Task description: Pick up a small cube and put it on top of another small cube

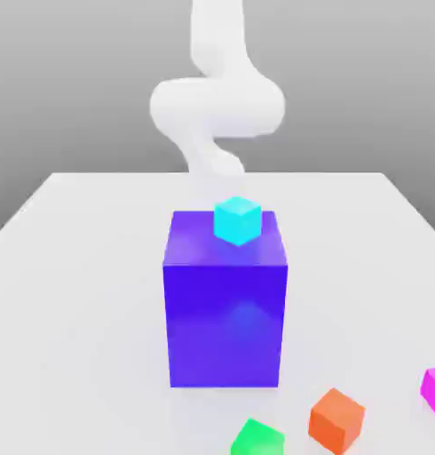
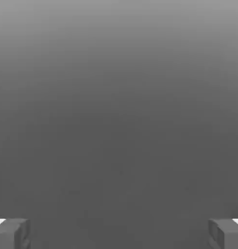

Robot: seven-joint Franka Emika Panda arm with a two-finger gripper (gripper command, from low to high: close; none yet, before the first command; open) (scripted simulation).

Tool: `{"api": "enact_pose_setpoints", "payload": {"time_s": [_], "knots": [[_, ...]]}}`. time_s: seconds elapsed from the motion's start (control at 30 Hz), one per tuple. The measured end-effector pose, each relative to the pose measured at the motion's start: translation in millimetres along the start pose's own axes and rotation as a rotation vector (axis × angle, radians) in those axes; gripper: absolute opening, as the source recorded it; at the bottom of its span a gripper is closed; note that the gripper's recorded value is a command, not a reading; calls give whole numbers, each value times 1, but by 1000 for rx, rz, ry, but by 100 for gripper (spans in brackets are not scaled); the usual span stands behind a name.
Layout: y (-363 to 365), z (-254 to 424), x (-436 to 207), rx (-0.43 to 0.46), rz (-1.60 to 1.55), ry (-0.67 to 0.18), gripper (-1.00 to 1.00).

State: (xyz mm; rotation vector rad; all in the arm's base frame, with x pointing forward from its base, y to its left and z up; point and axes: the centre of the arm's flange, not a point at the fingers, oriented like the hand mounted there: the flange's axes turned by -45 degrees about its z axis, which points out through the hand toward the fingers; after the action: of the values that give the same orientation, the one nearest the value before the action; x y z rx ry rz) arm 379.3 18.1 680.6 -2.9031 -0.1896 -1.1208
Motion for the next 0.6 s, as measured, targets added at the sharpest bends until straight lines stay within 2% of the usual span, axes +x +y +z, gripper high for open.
{"api": "enact_pose_setpoints", "payload": {"time_s": [0.3,0.6], "knots": [[-90,161,-16,233,-442,-202,0],[-211,290,-100,431,-913,-364,0]]}}
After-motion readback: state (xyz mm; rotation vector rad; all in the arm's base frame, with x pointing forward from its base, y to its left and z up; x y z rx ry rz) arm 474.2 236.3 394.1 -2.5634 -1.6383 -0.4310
